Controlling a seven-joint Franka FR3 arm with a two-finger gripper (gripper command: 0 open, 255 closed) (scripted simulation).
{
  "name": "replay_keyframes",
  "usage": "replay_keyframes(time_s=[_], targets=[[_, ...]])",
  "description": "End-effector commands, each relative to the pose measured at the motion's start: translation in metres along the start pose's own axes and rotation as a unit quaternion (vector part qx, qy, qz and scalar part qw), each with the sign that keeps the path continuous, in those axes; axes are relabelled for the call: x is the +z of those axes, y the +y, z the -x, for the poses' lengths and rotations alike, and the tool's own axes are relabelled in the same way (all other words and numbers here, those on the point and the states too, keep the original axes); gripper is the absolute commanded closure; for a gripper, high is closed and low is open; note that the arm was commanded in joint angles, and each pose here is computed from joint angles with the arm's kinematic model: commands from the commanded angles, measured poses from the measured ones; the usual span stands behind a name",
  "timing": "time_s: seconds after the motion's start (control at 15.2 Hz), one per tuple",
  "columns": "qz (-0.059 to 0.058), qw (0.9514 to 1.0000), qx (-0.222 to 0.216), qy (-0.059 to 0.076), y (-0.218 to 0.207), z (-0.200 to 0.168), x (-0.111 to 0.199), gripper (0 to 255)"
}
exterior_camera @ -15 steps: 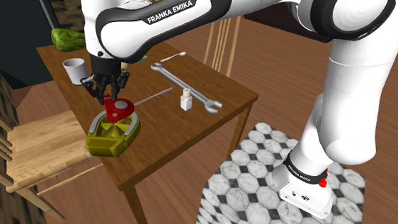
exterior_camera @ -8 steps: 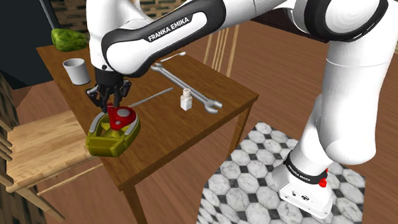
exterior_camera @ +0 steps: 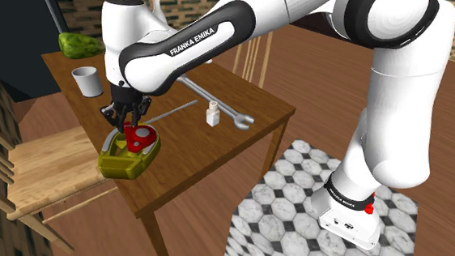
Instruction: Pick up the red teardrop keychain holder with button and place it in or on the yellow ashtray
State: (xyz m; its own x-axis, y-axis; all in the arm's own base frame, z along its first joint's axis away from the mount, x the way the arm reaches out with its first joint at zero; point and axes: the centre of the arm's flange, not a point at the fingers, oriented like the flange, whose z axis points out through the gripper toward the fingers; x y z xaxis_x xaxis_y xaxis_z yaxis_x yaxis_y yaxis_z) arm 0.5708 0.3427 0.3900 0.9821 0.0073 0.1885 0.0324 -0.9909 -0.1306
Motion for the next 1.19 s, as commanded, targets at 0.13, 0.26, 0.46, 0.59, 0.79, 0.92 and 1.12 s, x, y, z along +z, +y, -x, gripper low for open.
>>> replay_keyframes(time_s=[0.13, 0.26, 0.46, 0.59, 0.79, 0.92, 1.12], targets=[[0.000, 1.0000, 0.000, 0.000, 0.000, 0.000, 0.000, 0], [0.000, 1.0000, 0.000, 0.000, 0.000, 0.000, 0.000, 0], [0.000, 1.0000, 0.000, 0.000, 0.000, 0.000, -0.013, 0], [0.000, 1.0000, 0.000, 0.000, 0.000, 0.000, -0.040, 0], [0.000, 1.0000, 0.000, 0.000, 0.000, 0.000, -0.050, 0], [0.000, 1.0000, 0.000, 0.000, 0.000, 0.000, -0.050, 0], [0.000, 1.0000, 0.000, 0.000, 0.000, 0.000, -0.050, 0]])
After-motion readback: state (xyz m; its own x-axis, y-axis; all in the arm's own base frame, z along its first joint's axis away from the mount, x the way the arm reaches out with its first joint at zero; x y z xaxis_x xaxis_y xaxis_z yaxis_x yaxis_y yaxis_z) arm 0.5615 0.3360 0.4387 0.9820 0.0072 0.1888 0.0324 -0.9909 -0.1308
